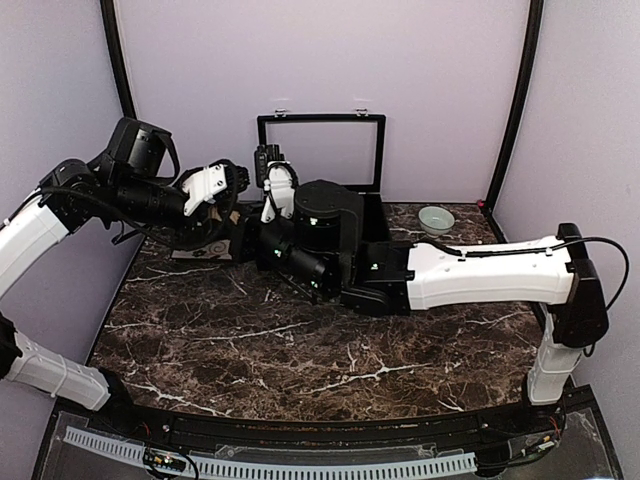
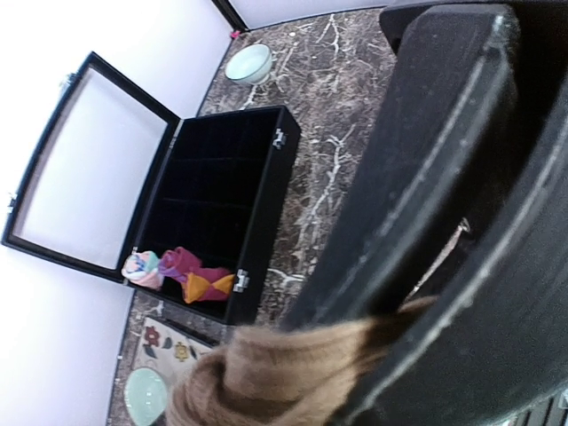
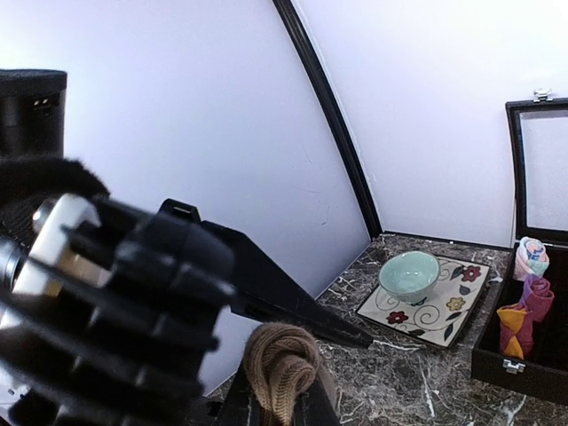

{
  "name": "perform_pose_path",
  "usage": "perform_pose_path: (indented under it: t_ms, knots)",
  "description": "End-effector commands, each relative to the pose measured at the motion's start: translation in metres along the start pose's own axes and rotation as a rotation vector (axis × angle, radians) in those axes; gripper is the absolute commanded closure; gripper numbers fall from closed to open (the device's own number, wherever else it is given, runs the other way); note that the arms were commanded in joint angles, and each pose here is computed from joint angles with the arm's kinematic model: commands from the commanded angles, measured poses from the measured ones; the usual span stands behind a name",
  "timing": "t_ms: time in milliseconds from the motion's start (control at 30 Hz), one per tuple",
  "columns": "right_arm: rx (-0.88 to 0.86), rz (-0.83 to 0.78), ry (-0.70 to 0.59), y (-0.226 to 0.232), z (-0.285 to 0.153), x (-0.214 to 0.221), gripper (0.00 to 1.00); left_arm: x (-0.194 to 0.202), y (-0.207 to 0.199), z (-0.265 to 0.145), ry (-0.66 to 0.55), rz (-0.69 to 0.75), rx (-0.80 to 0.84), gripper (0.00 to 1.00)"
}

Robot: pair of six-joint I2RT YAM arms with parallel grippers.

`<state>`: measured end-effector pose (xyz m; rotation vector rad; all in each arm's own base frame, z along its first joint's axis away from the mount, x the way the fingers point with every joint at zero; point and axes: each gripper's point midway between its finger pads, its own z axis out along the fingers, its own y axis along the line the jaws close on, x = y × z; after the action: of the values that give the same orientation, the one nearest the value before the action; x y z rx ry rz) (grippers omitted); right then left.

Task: Roll the socks
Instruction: Roll the sock at the center of the board.

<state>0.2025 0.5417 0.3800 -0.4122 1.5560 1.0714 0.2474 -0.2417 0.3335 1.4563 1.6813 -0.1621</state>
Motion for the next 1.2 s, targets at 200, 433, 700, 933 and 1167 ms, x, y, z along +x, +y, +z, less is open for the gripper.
perform_pose_path:
  t_ms: [200,433,700,933,1167]
  knots:
    - [-0.005,0.088,0.035,0.011,0.003,0.014,0.99,0.003,0.031,-0.002,0.018,0.071,-0.17,0.85]
    - [-0.103,0.079,0.109,0.011,-0.005,0.029,0.57,0.0,-0.012,0.0,-0.033,-0.014,0.098,1.0]
    - [-0.115,0.006,0.155,-0.001,-0.037,0.029,0.48,-0.011,-0.024,-0.009,-0.081,-0.21,0.376,1.0]
    - [-0.102,-0.048,0.186,-0.009,-0.05,0.033,0.57,-0.019,-0.039,-0.013,-0.107,-0.245,0.502,1.0]
    - [-0.008,-0.08,0.16,-0.022,-0.049,0.021,0.56,-0.015,-0.043,-0.013,-0.091,-0.243,0.518,1.0]
